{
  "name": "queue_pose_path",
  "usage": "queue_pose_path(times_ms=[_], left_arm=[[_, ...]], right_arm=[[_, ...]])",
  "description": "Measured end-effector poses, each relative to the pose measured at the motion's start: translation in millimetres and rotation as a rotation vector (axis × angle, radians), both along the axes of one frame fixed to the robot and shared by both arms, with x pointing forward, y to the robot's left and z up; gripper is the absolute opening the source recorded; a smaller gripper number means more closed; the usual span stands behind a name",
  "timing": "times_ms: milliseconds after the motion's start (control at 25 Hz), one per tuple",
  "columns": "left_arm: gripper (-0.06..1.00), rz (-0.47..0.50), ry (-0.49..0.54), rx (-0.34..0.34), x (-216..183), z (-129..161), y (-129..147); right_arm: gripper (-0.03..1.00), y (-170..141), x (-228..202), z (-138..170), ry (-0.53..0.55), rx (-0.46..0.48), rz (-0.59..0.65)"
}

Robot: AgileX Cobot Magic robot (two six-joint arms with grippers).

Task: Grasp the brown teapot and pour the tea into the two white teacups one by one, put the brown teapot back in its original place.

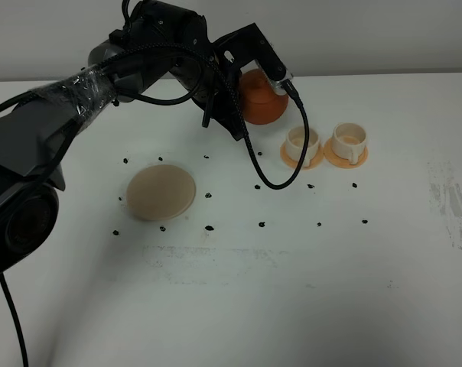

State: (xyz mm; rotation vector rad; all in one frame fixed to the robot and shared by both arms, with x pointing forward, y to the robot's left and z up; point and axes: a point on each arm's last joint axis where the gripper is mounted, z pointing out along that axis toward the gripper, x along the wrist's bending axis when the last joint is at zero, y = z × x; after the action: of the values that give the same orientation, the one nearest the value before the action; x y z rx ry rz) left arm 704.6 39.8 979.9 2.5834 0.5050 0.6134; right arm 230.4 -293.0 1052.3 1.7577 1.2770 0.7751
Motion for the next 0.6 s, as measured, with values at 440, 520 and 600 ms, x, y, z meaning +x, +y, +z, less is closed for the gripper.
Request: queue_pose_path(times_ms=[440,520,600], left_arm=[[0.08,-0.107,-0.088,0.052,6.6,-10.2,-3.1],[0.08,-0.110,-0.092,0.059,7.9,-14.6,-3.4],[0.08,-0.113,-0.095,0.072,9.1,-19.0,-3.2]], right_arm=[[0.22,0.0,0.0,0.1,-0.001,0.000,0.000],[0.22,0.0,0.0,0.1,-0.001,0.000,0.000],[0.22,0.0,0.0,0.1,-0.001,0.000,0.000]])
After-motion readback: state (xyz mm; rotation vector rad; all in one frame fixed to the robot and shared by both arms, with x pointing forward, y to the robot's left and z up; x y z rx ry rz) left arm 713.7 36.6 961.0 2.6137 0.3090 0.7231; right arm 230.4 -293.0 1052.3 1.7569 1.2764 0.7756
